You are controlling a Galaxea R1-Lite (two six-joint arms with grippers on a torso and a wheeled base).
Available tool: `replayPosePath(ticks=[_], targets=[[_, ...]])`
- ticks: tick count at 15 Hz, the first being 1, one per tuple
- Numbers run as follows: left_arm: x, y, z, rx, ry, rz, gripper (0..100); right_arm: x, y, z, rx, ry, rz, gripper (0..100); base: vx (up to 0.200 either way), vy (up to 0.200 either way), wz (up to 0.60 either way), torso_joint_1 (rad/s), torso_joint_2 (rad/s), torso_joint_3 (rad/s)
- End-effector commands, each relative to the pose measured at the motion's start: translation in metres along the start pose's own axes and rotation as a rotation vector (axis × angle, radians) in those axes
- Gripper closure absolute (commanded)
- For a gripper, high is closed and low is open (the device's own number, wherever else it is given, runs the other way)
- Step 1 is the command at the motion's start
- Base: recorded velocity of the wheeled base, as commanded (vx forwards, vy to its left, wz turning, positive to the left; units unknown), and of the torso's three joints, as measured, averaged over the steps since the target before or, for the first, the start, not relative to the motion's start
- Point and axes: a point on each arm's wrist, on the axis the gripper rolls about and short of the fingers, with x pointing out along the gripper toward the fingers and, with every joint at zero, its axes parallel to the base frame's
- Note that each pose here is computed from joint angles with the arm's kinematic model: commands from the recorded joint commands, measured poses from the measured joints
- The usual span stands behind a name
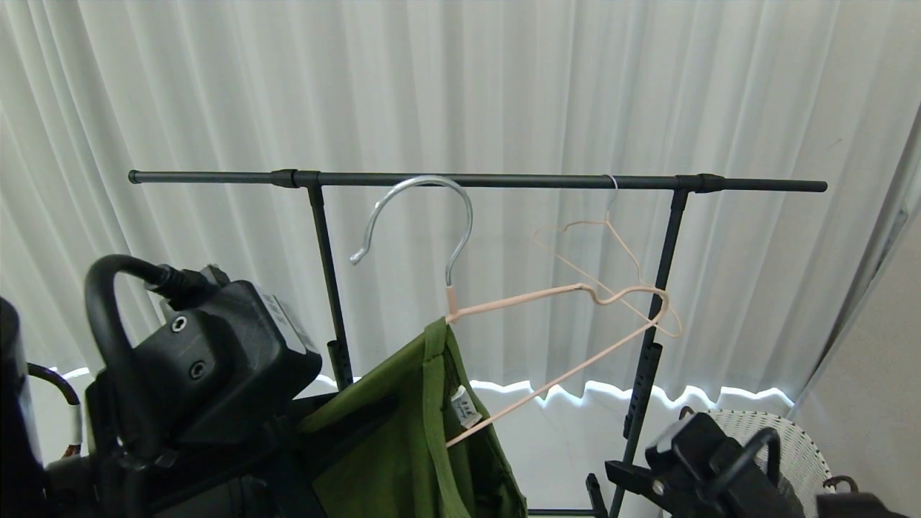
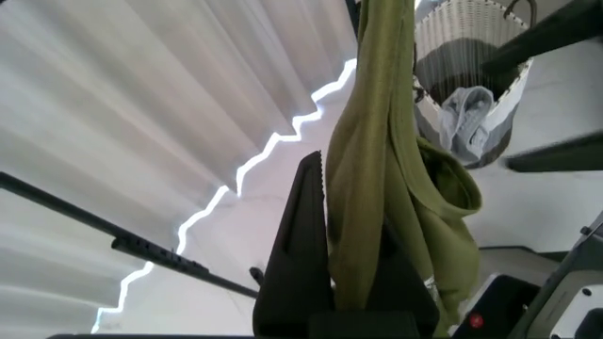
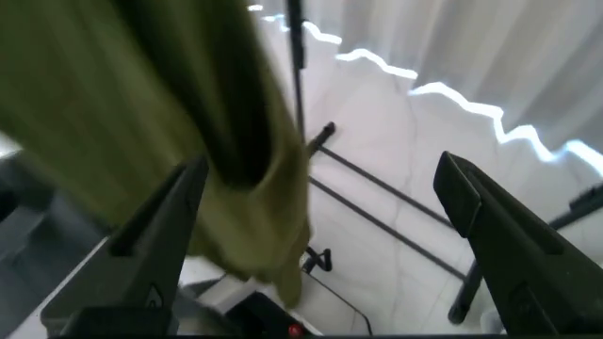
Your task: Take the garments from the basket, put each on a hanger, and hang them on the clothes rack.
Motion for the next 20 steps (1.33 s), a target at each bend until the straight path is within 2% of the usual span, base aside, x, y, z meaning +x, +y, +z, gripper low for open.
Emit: replayPosePath(ticks=[1, 6, 7, 10, 12, 15, 16, 20], targets=[[0.000, 0.001, 0.003, -0.002, -0.009, 0.001, 100, 0.035, -0.005, -0.002, 0.044, 0.035, -0.090, 0, 0.000, 0.000, 0.00, 0.000, 0.00, 0.000], [0.000, 0.001, 0.004, -0.003, -0.016, 0.002, 100, 0.054, -0.003, -0.017, 0.016, 0.094, -0.128, 0, 0.000, 0.000, 0.00, 0.000, 0.00, 0.000], [0.000, 0.001, 0.004, -0.002, -0.016, 0.002, 100, 0.055, -0.005, -0.019, 0.015, 0.100, -0.138, 100, 0.000, 0.000, 0.00, 0.000, 0.00, 0.000], [0.002, 0.000, 0.002, 0.003, -0.003, 0.003, 100, 0.053, -0.013, -0.018, 0.017, 0.096, -0.169, 100, 0.000, 0.000, 0.00, 0.000, 0.00, 0.000], [0.003, -0.001, -0.002, 0.006, 0.011, 0.004, 100, 0.050, -0.034, -0.017, 0.036, 0.094, -0.239, 100, 0.000, 0.000, 0.00, 0.000, 0.00, 0.000], [0.005, -0.005, -0.035, 0.020, 0.126, 0.024, 100, 0.039, -0.079, -0.009, 0.050, 0.078, -0.386, 100, 0.000, 0.000, 0.00, 0.000, 0.00, 0.000], [0.004, -0.008, -0.044, 0.027, 0.148, 0.017, 100, 0.036, -0.088, -0.005, 0.058, 0.065, -0.417, 100, 0.000, 0.000, 0.00, 0.000, 0.00, 0.000], [0.002, -0.013, -0.064, 0.048, 0.208, -0.010, 100, 0.030, -0.103, 0.001, 0.074, 0.039, -0.471, 100, 0.000, 0.000, 0.00, 0.000, 0.00, 0.000]])
